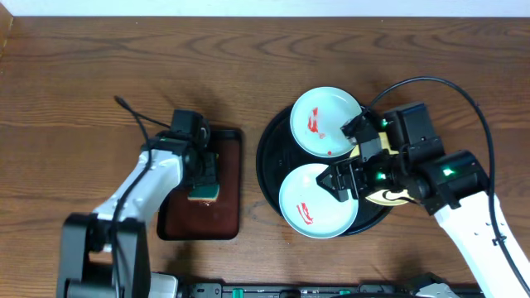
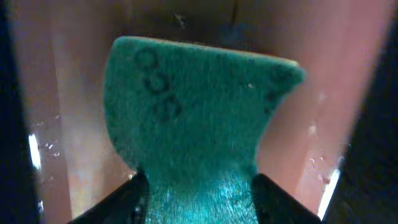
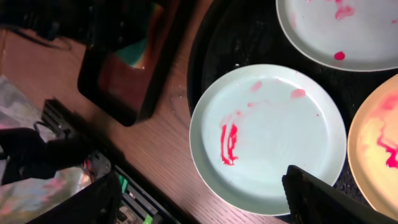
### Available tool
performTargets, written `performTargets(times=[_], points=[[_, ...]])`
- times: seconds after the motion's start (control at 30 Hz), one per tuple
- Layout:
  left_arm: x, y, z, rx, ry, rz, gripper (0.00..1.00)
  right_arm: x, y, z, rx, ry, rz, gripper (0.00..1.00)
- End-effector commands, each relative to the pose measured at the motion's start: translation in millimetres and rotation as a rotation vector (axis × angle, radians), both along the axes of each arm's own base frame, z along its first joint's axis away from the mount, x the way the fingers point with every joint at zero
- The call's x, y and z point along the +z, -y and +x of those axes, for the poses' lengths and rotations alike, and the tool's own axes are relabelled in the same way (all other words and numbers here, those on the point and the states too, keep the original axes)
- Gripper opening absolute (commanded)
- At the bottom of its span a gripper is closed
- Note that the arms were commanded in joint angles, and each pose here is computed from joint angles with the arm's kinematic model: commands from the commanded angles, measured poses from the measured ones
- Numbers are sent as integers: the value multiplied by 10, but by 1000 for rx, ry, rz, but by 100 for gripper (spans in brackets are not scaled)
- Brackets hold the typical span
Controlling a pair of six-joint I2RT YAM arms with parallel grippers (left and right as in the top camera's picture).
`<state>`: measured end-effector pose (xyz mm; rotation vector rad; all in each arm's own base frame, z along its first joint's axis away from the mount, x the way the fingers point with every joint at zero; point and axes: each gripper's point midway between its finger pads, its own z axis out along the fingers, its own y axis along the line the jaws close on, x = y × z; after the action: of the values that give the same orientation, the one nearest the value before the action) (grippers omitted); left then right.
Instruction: Clean dirty plates on tray and stack at the side
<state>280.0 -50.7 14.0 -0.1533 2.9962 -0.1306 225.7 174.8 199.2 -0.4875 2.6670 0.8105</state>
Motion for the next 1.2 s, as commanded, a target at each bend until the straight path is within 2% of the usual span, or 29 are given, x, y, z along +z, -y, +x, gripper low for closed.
performTargets(times=[0.0, 0.07, 0.13, 0.17, 0.33, 0.53, 0.7, 0.83, 1.17], points=[[-169, -92, 3, -5, -33, 64, 41, 49, -10, 6, -8, 22, -19, 81], [-287, -126, 4, 5, -55, 85, 33, 46, -12, -2, -7, 18, -19, 80], [-397, -126, -15, 26, -83, 86, 19, 42, -8, -9, -7, 15, -21, 80], [-444, -122, -42, 29, -102, 84, 8, 42, -8, -10, -7, 15, -21, 80], [-457, -100, -88, 30, -133, 71, 8, 42, -8, -9, -7, 15, -21, 80], [-34, -73, 93, 32, -50, 58, 8, 30, 3, -24, -8, 8, -27, 77], [453, -60, 180, 35, 62, 39, 7, -162, 389, 41, -233, -45, -217, 75], [766, -69, 110, 36, 131, 27, 7, -341, 631, 9, -347, -105, -344, 73], [1238, -17, -209, 23, 211, -40, 7, -1264, 691, -239, -334, -389, -486, 60]])
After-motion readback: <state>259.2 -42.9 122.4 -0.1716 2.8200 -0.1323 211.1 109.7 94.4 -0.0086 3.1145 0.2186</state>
